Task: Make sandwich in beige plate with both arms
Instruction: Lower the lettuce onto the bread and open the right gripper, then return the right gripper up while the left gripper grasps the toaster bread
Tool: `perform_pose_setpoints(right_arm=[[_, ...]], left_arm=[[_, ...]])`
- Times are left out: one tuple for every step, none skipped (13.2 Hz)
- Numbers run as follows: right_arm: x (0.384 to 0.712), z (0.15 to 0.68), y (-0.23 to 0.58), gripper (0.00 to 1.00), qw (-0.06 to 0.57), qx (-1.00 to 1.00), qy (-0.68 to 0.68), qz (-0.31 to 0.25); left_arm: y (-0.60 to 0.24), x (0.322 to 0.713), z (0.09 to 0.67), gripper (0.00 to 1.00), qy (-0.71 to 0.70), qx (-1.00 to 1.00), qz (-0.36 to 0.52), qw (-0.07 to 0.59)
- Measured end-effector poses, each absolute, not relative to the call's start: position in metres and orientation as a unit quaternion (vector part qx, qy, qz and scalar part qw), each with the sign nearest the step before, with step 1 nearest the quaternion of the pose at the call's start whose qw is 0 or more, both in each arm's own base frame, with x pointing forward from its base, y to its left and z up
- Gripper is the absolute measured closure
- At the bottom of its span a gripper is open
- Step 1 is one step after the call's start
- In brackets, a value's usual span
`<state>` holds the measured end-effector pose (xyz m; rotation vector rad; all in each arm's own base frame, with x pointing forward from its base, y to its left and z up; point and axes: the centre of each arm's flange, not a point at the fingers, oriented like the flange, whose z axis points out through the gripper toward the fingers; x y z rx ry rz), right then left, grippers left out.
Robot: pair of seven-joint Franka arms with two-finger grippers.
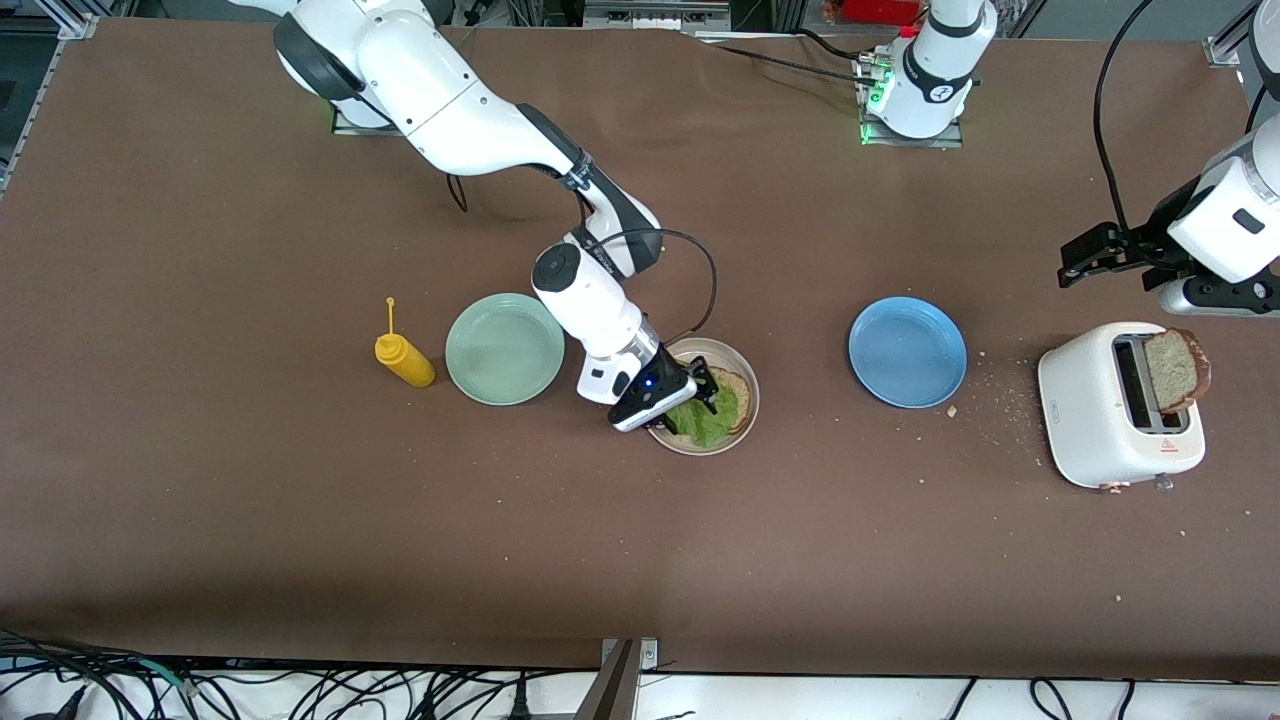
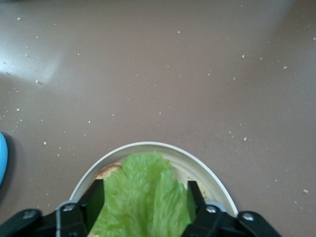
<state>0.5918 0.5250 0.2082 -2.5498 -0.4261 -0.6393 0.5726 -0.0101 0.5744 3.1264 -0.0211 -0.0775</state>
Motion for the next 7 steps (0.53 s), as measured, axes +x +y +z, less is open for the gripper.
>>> perform_pose_setpoints(right_arm=[[0.594,0.214,0.526,0.07,0.24,-0.928,-0.155,-0.238],[0.595,0.223,0.527,0.0,0.243,-0.926,-0.155,-0.243],[0.597,0.232,0.528,0.0,0.245,-0.924,-0.155,-0.248],[0.597,0.24,0.528,0.0,0.246,-0.924,-0.156,-0.248],[0.597,0.246,0.526,0.0,0.242,-0.926,-0.158,-0.241],[0.596,0.252,0.519,0.0,0.235,-0.931,-0.16,-0.227],[0.596,0.258,0.51,0.0,0.227,-0.937,-0.16,-0.211]], left_arm=[[-0.01,0.573,0.574,0.0,-0.007,1.0,-0.025,0.007],[-0.01,0.573,0.574,0.0,-0.007,1.0,-0.025,0.007],[-0.01,0.573,0.574,0.0,-0.007,1.0,-0.025,0.007],[-0.01,0.573,0.574,0.0,-0.007,1.0,-0.025,0.007],[-0.01,0.573,0.574,0.0,-0.007,1.0,-0.025,0.007],[-0.01,0.573,0.574,0.0,-0.007,1.0,-0.025,0.007],[-0.01,0.573,0.574,0.0,-0.007,1.0,-0.025,0.007]])
